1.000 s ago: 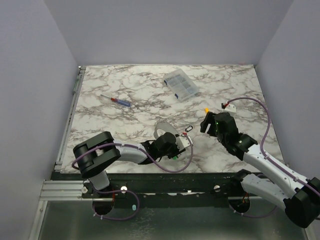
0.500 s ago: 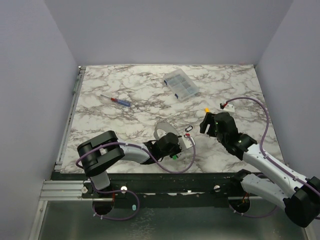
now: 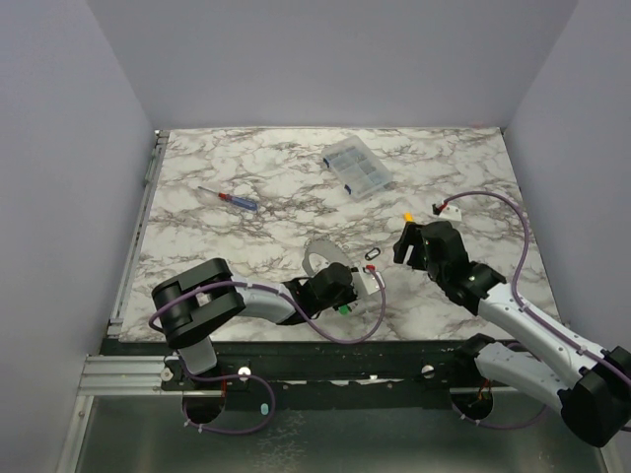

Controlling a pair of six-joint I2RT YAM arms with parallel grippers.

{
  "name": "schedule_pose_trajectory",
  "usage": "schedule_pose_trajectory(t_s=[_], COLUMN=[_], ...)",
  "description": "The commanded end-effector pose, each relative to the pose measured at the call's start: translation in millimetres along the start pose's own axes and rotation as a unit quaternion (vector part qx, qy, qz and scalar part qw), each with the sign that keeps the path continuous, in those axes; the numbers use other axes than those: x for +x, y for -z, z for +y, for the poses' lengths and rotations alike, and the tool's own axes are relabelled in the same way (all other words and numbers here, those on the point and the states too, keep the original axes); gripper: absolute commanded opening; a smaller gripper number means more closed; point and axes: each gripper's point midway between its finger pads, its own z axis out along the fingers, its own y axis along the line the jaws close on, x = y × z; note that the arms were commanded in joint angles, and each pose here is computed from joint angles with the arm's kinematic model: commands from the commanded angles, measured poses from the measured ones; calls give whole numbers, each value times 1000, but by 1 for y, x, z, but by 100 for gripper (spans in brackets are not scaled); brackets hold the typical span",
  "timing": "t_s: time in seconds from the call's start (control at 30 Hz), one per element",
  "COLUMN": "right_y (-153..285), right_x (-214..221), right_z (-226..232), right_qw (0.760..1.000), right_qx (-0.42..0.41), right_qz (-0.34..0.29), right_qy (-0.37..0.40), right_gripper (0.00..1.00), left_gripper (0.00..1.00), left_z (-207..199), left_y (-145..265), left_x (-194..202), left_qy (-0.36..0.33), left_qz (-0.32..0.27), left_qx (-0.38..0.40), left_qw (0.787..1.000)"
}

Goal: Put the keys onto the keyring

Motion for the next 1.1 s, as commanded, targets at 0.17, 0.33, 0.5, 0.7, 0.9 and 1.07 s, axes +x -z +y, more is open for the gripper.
schedule_pose_trajectory(t_s=[0.17,0.33,0.5,0.7,0.9,1.07], right_y=[-3,-3,-2,2,13,34], right_x=[2,2,2,-4,-14,-19], right_z=[6,5,6,8,26,60], right_qw=[1000,1000,1000,1000,997,981], right_qx=[-13,-13,-13,-18,-71,-188], right_qz=[7,7,8,4,-3,-21], right_qy=[3,4,4,2,13,43], right_gripper=[76,77,76,76,77,77], left_gripper=[32,7,0,0,0,0], left_z=[0,-1,-5,-3,3,9], left_y=[7,6,11,27,52,74], left_x=[9,10,0,-22,-52,-71], left_qy=[-7,-16,-27,-36,-37,-44], left_qz=[21,24,15,-5,-29,-55], left_qx=[-11,-8,8,18,33,35], left_qw=[1000,1000,999,999,998,997])
